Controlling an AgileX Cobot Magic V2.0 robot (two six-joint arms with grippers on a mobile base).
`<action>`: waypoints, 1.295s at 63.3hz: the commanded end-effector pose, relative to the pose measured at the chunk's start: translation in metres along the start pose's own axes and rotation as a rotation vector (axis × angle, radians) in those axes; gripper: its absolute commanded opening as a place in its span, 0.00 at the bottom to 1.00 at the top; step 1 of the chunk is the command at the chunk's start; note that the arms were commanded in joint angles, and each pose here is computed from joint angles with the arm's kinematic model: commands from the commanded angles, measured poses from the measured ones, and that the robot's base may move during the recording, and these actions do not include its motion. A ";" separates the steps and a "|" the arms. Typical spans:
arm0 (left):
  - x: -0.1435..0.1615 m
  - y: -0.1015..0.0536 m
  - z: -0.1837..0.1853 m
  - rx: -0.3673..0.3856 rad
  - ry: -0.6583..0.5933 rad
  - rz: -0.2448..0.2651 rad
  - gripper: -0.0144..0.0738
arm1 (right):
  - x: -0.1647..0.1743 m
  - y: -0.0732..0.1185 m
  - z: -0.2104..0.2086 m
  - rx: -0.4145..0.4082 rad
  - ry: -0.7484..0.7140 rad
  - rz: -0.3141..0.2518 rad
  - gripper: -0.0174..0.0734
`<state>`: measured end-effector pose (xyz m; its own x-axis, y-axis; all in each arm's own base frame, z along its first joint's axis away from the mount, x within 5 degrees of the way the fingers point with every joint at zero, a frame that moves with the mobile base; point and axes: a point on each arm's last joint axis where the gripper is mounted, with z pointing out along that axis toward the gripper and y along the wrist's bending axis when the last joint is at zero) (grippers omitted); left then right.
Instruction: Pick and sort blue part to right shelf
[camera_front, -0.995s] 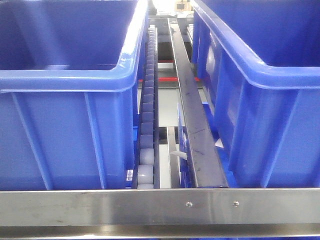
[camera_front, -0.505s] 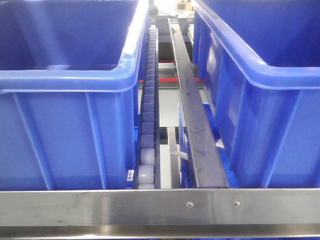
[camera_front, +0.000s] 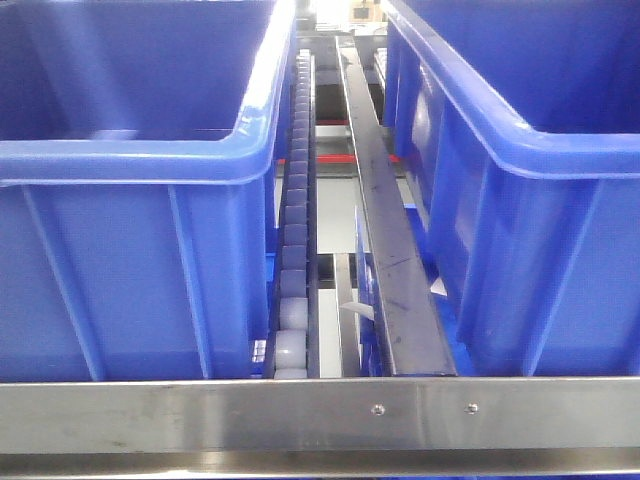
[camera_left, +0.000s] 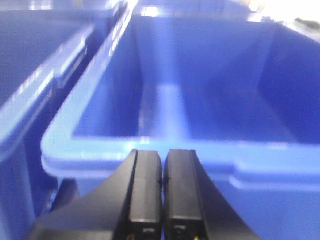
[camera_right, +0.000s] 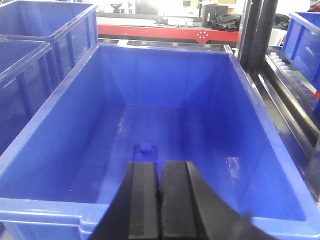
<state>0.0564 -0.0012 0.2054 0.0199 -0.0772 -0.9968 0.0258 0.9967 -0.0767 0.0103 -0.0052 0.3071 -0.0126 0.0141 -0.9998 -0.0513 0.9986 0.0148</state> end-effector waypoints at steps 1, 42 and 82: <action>-0.003 -0.001 -0.001 0.014 -0.104 -0.011 0.30 | -0.015 0.000 -0.006 0.003 -0.129 -0.023 0.23; -0.003 -0.001 -0.001 0.014 -0.100 -0.011 0.30 | -0.015 0.000 -0.006 0.003 -0.127 -0.024 0.23; -0.003 -0.001 -0.001 0.014 -0.100 -0.011 0.30 | 0.095 -0.001 0.045 0.098 -0.127 0.051 0.23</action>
<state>0.0563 -0.0013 0.2060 0.0268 -0.0774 -0.9966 0.0267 0.9967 -0.0767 0.0560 -0.0021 0.1963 -0.0411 0.0855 -0.9955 0.0447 0.9955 0.0837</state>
